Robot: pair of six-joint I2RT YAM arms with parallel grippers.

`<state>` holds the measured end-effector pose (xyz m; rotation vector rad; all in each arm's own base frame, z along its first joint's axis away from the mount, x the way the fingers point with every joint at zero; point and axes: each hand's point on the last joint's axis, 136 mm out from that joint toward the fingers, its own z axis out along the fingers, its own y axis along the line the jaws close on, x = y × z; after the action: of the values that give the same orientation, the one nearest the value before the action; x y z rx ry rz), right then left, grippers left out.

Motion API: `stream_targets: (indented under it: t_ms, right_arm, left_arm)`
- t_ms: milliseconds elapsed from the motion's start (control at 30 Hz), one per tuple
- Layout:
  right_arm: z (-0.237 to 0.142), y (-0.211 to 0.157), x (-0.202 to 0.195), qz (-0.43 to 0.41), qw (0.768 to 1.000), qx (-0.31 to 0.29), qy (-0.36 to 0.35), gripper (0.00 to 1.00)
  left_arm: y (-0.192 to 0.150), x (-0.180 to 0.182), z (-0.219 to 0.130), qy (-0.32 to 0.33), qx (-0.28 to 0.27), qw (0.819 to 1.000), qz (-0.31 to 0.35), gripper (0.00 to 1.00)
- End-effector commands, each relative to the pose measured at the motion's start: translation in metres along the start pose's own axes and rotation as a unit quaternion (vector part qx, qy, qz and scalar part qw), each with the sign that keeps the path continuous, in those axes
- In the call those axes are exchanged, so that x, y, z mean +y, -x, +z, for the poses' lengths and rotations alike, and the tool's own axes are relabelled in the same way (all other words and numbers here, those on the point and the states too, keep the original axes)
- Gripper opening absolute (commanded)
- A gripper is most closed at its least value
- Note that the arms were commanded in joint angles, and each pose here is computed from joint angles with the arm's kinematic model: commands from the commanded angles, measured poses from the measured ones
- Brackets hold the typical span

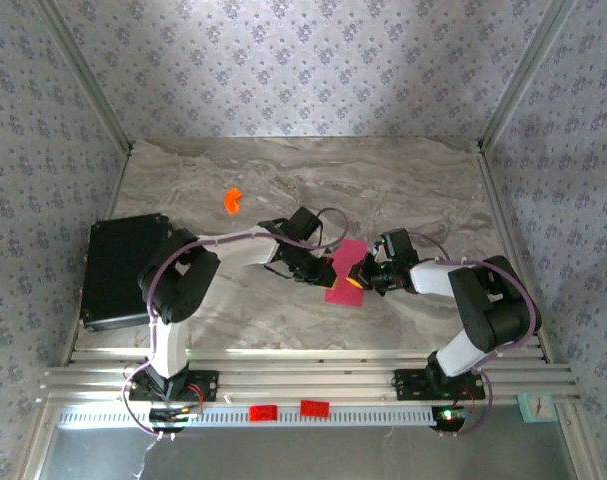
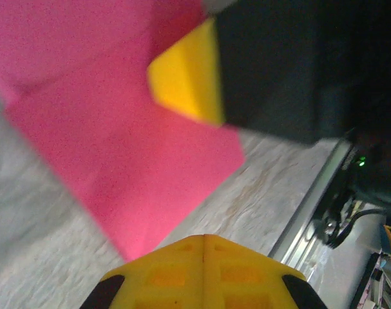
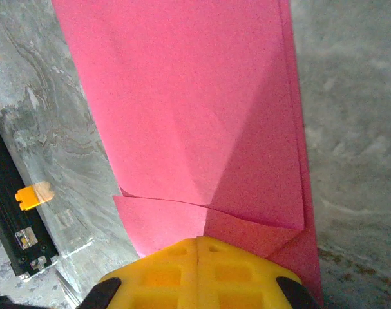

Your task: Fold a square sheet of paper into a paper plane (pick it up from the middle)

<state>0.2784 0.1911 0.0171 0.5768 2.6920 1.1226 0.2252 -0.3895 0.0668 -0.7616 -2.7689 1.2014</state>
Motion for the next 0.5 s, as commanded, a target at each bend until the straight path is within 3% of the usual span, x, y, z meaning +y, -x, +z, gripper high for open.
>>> stream_targets:
  t_ms: [0,267,467]
  right_arm:
    - [0.005,-0.016,-0.052,0.043,0.995,0.016,-0.086,0.0]
    - [0.005,-0.017,-0.054,0.047,0.995,0.016,-0.086,0.0]
    - [0.005,-0.017,-0.056,0.048,0.995,0.017,-0.087,0.0]
  left_arm:
    - [-0.002,-0.011,0.015,-0.024,0.033,0.999,0.005,0.02]
    - [-0.023,0.026,0.037,0.001,0.074,0.997,-0.028,0.03]
    - [-0.048,0.045,0.028,0.009,0.089,0.995,-0.05,0.03]
